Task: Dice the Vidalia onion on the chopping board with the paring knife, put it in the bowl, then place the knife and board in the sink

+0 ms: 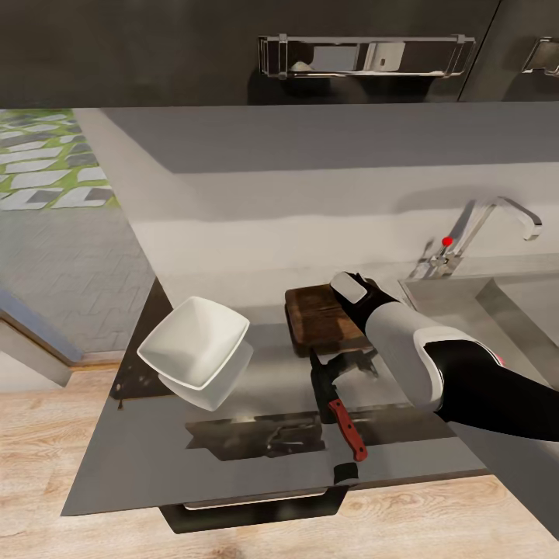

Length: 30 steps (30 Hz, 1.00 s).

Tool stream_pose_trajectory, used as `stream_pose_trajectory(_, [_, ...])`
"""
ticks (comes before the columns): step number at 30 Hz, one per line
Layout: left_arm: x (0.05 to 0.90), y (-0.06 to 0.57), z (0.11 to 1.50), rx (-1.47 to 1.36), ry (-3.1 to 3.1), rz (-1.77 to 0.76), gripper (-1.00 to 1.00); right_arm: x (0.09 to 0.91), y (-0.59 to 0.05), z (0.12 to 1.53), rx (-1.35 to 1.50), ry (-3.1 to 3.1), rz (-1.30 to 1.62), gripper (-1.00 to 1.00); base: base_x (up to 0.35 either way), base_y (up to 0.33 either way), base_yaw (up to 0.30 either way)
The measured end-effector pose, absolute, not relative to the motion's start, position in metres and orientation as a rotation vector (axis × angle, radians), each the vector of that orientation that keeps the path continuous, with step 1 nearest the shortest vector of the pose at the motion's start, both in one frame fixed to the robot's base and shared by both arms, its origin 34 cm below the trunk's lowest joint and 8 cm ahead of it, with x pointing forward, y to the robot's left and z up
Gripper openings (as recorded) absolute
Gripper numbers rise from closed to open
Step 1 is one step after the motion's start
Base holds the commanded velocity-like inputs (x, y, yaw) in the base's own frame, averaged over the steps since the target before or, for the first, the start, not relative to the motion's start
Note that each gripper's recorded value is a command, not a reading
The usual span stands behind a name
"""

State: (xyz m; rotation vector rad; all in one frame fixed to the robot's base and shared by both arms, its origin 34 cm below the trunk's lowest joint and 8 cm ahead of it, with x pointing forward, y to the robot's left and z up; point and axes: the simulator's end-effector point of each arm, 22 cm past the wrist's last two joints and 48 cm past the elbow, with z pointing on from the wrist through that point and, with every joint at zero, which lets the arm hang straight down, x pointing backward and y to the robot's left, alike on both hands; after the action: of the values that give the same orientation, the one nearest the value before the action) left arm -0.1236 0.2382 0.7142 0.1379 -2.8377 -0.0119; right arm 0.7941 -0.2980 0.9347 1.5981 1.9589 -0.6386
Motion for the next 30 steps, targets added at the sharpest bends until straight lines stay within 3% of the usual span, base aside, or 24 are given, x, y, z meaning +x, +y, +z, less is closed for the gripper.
stream_pose_trajectory(28, [-0.1238, 0.2394, 0.7142, 0.136, -2.837, -0.014, 1.0, 0.791, -0.2967, 0.9313, 1.625, 1.949, -0.633, -1.0, 0.0, 0.0, 0.0])
stream_pose_trajectory(29, [-0.1238, 0.2394, 0.7142, 0.136, -2.837, -0.014, 1.0, 0.791, -0.2968, 0.9314, 1.625, 1.948, -0.633, 1.0, 0.0, 0.0, 0.0])
stream_pose_trajectory(30, [-0.1239, 0.2394, 0.7142, 0.136, -2.837, -0.014, 1.0, 0.7915, -0.2967, 0.9314, 1.627, 1.945, -0.63, 1.0, 0.0, 0.0, 0.0])
